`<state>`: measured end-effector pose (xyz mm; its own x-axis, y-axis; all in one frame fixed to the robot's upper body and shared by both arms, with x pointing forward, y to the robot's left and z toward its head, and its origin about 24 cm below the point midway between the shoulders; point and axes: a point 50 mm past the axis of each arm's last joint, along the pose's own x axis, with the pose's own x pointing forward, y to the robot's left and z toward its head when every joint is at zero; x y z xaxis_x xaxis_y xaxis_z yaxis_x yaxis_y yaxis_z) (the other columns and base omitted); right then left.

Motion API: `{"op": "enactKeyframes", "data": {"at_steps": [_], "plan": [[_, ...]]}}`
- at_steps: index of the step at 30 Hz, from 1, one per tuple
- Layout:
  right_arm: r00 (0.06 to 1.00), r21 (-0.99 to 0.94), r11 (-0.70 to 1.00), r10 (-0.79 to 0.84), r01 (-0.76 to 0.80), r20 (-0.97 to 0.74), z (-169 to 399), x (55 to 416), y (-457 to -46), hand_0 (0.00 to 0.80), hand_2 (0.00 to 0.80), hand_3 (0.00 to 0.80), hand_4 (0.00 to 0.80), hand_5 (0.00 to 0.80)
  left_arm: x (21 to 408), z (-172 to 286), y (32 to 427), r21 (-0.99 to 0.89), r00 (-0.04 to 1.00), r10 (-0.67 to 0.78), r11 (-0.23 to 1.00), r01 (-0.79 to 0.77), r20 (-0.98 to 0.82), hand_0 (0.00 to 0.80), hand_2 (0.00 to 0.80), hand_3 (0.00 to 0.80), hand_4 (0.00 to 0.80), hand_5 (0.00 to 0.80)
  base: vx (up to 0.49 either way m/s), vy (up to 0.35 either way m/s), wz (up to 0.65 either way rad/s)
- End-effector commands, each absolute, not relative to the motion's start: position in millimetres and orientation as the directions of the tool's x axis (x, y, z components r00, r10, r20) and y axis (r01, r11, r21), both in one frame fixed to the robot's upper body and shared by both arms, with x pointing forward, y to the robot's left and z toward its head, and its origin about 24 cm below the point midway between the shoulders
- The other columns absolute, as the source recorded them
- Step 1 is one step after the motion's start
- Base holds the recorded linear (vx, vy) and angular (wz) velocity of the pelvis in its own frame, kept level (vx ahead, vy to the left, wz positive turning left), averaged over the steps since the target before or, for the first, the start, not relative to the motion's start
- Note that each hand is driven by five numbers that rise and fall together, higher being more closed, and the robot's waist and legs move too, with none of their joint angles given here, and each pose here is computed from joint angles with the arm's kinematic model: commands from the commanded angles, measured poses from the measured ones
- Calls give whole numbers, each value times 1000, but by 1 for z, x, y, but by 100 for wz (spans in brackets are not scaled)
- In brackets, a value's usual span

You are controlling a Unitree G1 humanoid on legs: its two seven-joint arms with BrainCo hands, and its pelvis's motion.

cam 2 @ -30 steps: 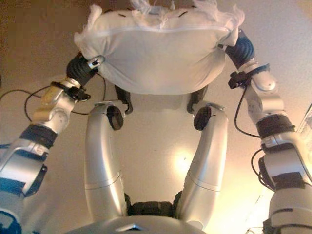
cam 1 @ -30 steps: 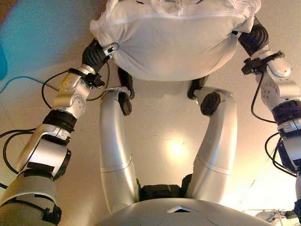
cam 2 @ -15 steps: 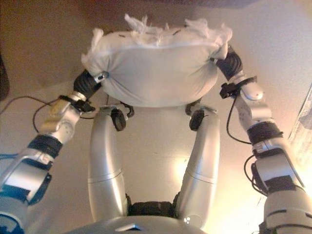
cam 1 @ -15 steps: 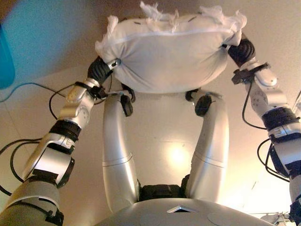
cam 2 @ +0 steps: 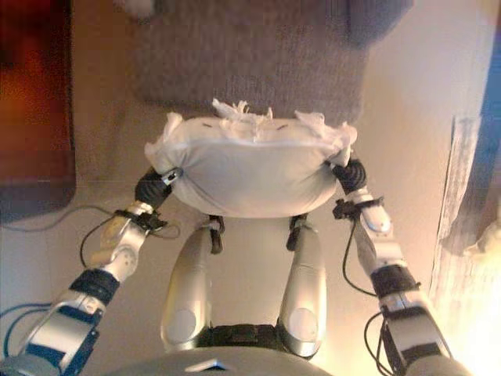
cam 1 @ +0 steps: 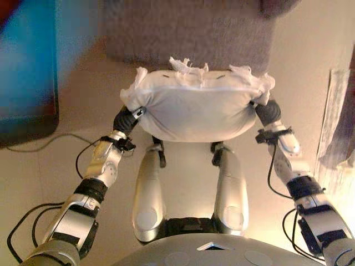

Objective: Pick up the cushion and take it to the sofa

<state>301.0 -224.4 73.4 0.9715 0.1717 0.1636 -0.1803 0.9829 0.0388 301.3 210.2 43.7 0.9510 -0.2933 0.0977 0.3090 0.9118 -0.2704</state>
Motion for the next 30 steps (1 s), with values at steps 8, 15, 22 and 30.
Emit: {"op": "enactKeyframes", "data": {"at_steps": [8,15,22,30], "plan": [[937,-47,961,275,-272,215,70,258,-203,800,800,800,800,800,258,35,180,-381,924,-337,842,382,181,800,800,800,800,800,174,-10,-3],[882,-94,948,318,-305,347,94,237,-189,800,800,800,800,800,236,56,180,-368,919,-254,858,357,300,800,800,800,800,800,150,-30,-5],[810,-98,936,342,-337,476,125,232,-185,800,800,800,800,800,232,80,183,-364,889,-212,855,370,407,800,800,800,800,800,10,-51,-1],[728,-122,924,362,-362,582,150,225,-185,800,800,800,800,800,229,113,185,-283,813,-203,869,407,546,800,800,800,800,800,-44,-80,-2]]}}
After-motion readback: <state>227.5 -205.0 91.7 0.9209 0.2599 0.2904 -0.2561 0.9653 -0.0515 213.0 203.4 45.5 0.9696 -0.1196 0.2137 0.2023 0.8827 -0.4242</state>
